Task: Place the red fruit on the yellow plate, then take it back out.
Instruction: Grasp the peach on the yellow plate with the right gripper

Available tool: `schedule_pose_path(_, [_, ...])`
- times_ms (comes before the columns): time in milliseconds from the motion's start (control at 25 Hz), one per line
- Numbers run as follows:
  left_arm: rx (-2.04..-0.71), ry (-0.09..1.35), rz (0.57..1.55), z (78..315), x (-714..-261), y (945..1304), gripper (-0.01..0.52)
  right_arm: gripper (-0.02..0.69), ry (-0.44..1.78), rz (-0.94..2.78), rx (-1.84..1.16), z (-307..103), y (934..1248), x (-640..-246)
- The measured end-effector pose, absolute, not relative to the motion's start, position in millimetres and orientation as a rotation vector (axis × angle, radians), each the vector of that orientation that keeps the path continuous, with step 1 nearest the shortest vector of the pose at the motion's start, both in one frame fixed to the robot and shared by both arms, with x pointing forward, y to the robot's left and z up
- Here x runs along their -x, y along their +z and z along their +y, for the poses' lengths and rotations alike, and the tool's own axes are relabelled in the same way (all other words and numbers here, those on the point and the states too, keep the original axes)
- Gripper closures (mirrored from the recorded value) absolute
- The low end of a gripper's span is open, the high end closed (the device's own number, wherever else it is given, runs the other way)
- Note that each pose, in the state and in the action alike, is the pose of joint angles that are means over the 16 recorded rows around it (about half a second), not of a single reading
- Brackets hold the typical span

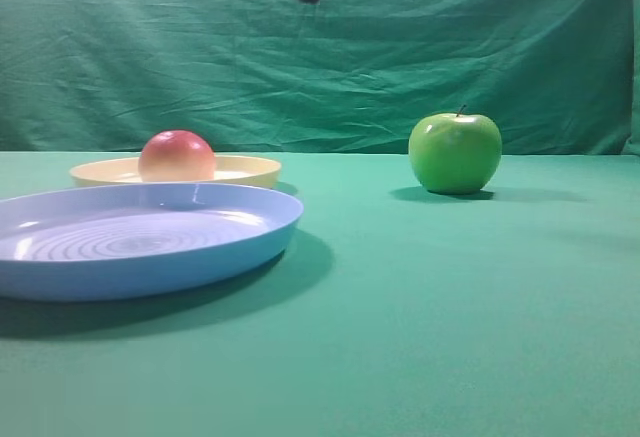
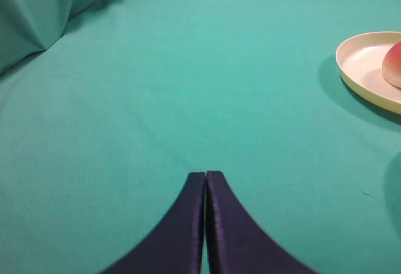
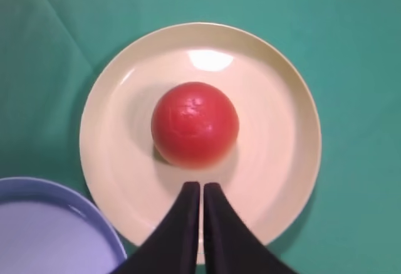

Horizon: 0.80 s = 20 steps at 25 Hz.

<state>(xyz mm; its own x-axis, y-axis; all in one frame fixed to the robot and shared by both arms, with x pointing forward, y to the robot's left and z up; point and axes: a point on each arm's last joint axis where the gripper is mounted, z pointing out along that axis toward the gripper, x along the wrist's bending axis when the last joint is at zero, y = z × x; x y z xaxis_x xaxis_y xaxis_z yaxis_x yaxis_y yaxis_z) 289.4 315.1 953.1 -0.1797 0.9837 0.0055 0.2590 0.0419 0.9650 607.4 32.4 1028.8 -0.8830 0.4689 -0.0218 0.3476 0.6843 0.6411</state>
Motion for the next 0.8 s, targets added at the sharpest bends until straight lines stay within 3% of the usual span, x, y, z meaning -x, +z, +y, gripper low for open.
schedule_pose_path(520, [-1.298,1.191,1.550,315.1,-289.4,953.1,0.514,0.102,1.079,2.627,-0.661,70.0,981.3,-619.9])
schedule_pose_path(640, [-1.298,1.191,1.550,315.1,-289.4,953.1,0.514,0.039,1.082,2.622,-0.667,74.0,970.6,-621.3])
schedule_pose_path(800, [-1.298,1.191,1.550,315.1,-289.4,953.1,0.514,0.021,1.070,2.629,-0.675,78.1,954.3,-622.8])
